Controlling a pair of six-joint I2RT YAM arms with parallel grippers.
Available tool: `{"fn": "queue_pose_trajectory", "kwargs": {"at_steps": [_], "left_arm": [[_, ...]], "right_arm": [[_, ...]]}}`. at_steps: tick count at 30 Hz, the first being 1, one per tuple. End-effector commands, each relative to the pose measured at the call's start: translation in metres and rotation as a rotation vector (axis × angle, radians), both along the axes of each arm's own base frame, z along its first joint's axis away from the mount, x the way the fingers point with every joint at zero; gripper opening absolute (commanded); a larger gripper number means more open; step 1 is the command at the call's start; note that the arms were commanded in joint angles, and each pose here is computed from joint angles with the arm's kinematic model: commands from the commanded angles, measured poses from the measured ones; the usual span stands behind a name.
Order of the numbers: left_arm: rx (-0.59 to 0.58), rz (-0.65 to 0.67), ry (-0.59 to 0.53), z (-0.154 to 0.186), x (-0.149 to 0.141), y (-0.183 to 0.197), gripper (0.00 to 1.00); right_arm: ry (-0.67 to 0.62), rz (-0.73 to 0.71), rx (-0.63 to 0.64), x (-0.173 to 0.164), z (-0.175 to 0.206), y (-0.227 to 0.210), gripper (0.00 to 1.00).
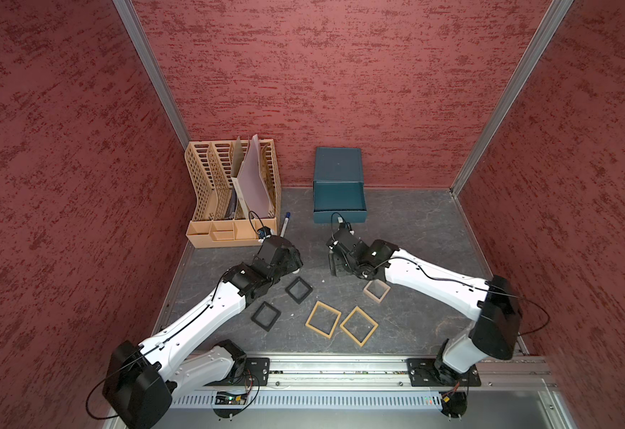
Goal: Place the brooch boxes into the drawer by color
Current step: Pick up the brooch box from the center of the board, then place the brooch box in the drawer.
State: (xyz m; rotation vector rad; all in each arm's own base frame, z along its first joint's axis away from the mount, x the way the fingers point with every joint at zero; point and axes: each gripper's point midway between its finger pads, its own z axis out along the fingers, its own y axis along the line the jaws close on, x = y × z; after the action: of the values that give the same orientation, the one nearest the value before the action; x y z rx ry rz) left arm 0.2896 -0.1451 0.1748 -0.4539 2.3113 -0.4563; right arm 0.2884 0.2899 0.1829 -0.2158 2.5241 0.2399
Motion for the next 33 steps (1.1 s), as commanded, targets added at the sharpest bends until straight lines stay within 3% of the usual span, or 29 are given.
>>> {"fn": "queue_pose_trajectory", "kwargs": {"at_steps": [1, 7, 13, 24, 33], "left_arm": [[-0.024, 0.000, -0.054, 0.020, 0.011, -0.003, 0.76], [-0.031, -0.022, -0.062, 0.028, 0.013, -0.008, 0.76], [-0.045, -0.029, -0.071, 0.035, 0.014, -0.011, 0.77], [-0.045, -0.039, -0.072, 0.044, 0.008, -0.010, 0.77], [-0.043, -0.036, -0.065, 0.044, 0.002, -0.006, 0.76]], "right_arm": [[-0.102, -0.001, 0.017, 0.007, 0.058, -0.006, 0.50], [-0.200, 0.013, 0.047, 0.050, 0.129, 0.019, 0.51], [-0.235, -0.020, 0.077, 0.101, 0.155, 0.037, 0.51], [-0.226, -0.082, 0.162, 0.183, 0.127, 0.035, 0.51], [-0.189, -0.097, 0.152, 0.205, 0.098, 0.031, 0.51]]}}
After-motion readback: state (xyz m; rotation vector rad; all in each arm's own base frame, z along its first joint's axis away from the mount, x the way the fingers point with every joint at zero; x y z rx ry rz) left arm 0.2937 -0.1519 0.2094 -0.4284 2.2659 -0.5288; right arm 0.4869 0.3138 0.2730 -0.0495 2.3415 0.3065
